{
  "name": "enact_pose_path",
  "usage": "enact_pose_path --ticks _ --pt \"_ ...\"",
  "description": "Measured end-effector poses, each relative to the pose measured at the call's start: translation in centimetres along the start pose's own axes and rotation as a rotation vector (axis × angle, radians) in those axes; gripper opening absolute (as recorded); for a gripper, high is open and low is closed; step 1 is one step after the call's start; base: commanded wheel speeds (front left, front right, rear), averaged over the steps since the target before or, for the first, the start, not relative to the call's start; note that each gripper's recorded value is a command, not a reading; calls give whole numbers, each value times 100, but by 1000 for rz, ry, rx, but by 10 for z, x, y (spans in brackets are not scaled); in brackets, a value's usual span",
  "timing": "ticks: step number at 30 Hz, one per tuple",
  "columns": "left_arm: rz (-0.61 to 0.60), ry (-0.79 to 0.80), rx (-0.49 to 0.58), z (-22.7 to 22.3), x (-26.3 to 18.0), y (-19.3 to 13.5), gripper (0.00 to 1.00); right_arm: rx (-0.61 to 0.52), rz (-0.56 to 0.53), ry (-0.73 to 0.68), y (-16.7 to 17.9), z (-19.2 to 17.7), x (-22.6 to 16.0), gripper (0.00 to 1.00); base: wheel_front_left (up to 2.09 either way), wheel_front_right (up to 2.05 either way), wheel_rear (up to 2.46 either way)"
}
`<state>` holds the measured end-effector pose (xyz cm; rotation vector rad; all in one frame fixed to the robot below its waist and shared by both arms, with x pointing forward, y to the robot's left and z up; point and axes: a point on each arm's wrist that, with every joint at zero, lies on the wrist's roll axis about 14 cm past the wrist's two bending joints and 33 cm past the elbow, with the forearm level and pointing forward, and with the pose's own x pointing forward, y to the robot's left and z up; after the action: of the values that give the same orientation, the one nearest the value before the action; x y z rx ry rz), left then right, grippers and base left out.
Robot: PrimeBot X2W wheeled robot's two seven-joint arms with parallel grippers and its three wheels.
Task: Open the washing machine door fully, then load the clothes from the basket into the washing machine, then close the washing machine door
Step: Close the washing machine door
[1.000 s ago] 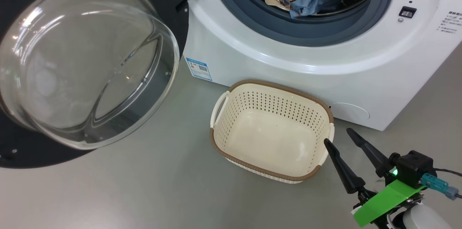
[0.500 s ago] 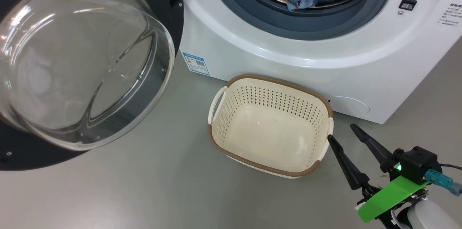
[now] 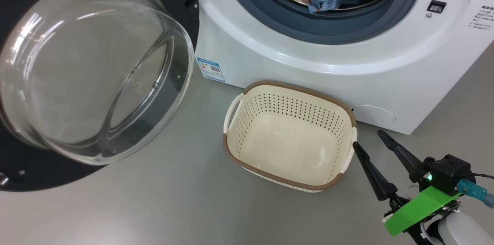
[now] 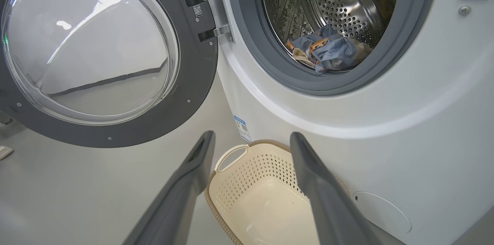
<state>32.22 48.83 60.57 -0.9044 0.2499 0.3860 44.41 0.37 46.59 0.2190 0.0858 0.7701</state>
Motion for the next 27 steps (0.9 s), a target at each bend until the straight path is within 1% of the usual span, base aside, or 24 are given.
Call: enact_pose_path --ticks 6,9,13,19,27 --pt "-26 71 8 -15 -4 -1 0 -6 0 -6 0 3 0 100 0 0 0" --pt "-31 124 28 -26 -6 -1 0 -9 -1 -11 1 5 0 100 0 0 0" --pt "-65 184 42 -40 -8 -5 0 -14 -6 -18 0 9 -1 100 0 0 0" --pt "-142 278 85 -60 -13 -23 0 -21 -15 -28 -2 14 -1 100 0 0 0" --pt "-277 390 156 -89 -24 -55 0 -27 -28 -28 -2 16 -8 100 0 0 0"
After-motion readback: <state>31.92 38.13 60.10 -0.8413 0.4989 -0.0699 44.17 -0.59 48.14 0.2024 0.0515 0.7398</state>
